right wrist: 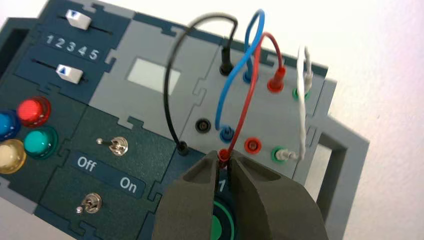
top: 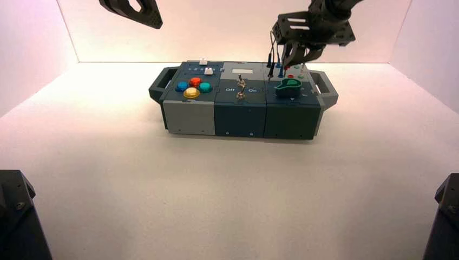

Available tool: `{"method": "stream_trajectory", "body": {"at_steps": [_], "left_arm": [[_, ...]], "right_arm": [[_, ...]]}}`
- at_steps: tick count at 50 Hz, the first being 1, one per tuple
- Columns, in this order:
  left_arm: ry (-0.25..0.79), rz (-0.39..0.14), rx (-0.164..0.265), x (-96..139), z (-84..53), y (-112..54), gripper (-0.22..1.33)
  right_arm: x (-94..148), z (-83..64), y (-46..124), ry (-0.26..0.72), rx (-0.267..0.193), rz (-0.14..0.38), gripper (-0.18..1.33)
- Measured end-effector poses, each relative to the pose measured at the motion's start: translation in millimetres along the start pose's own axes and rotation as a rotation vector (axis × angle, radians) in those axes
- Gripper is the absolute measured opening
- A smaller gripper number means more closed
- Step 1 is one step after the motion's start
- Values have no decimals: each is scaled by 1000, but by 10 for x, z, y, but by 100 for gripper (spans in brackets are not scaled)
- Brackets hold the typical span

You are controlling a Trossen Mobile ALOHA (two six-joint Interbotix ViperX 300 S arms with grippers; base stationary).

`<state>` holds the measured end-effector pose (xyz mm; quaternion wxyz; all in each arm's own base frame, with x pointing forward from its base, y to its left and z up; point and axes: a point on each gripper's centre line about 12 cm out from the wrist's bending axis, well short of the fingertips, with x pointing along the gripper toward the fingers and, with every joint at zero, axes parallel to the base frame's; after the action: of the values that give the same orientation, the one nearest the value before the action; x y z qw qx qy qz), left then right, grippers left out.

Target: Insert the red wire.

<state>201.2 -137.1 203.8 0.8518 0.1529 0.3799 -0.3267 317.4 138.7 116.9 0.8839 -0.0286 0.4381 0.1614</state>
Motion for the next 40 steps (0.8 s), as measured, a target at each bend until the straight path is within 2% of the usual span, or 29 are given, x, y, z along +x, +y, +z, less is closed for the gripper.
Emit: {"method": "stream_trajectory", "body": {"at_steps": [23,34,40], "left_arm": [[-16,17,10,3,1,22,-16],[-23,28,1,2,3,53,-16],[-30,38,14,3,-2,67,-16]], "right_arm": [[-18,45,-83,4,-72,-22,6],[-22,84,-131,-6,-84,-32,6],[-19,84,-165,-5,-88,-39,6]]}}
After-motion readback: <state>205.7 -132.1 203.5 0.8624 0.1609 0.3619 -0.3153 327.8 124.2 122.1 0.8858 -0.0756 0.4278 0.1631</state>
